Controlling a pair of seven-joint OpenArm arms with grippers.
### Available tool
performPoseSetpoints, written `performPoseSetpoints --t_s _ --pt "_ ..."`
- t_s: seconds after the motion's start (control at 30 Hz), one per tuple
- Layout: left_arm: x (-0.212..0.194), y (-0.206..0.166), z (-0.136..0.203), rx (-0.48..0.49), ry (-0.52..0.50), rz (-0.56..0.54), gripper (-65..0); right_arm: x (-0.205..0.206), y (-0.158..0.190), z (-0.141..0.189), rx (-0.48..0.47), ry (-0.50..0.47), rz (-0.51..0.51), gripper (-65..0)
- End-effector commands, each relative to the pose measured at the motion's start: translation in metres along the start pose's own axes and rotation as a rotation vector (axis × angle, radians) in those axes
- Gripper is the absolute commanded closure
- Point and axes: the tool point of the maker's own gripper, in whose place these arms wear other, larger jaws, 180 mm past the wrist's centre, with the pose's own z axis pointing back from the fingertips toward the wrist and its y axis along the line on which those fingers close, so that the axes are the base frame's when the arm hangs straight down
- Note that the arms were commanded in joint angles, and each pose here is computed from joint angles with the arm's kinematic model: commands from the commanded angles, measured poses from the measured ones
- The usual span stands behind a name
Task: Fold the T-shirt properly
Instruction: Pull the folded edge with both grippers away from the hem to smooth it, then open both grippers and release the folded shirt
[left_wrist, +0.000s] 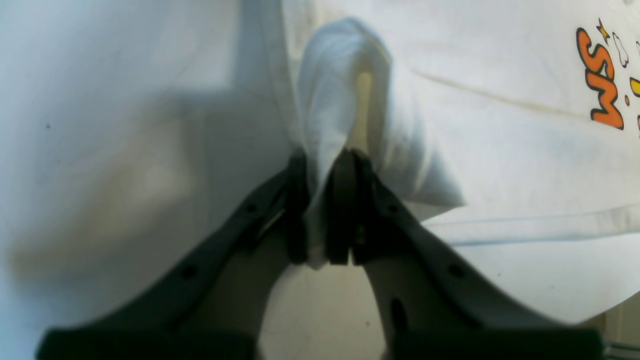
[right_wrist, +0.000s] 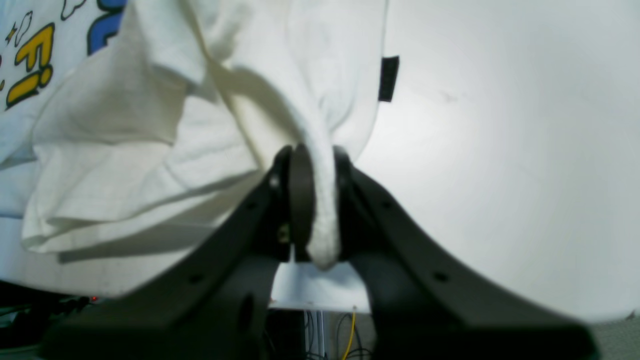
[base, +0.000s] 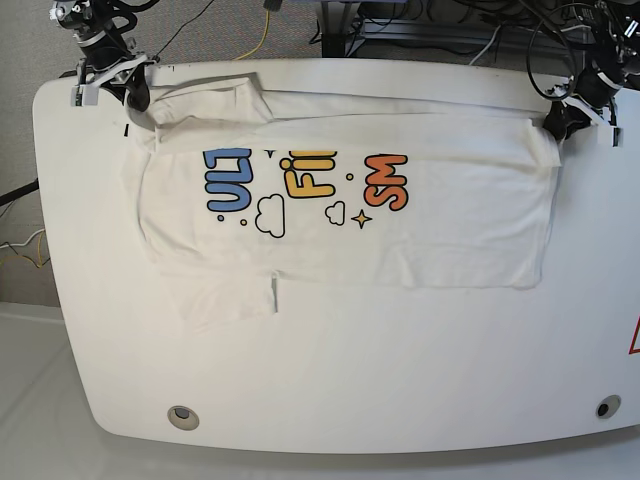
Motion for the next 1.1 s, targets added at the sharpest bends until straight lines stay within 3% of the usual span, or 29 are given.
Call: performPoseSetpoints --t_s 0.0,0.27,0.37,0.5,0.57,0.73,1.07 --pt "-0.090 0.037 0.028 0.184 0.431 -0.033 -6.7 -0.032 -0.014 0.006 -0.074 0.181 0.047 -2.8" --pt "-0.070 0.044 0.032 0.213 0.381 -0.049 -7.7 0.000 -0.007 0.005 -0.070 0.109 0.109 -3.1" --pt "-0.056 0.042 0.032 0.216 0.354 -0.084 -12.2 0.011 -0.003 0.006 -0.066 0.086 0.136 -4.9" --pt "-0.037 0.040 0.035 0.230 0.311 -0.120 -21.5 0.019 0.001 0.007 -0.061 0.069 0.155 -14.6" --pt "-0.030 0.040 0.037 0.241 0.286 -0.126 -25.6 0.020 0.002 0.006 -0.061 0.068 0.156 -22.4" --pt "-0.023 0.035 0.038 0.243 0.259 -0.135 -27.6 0.023 0.001 0.005 -0.063 0.058 0.155 -37.4" --pt "-0.016 0.033 0.034 0.240 0.240 -0.140 -28.0 0.023 0.001 0.006 -0.064 0.058 0.154 -37.3"
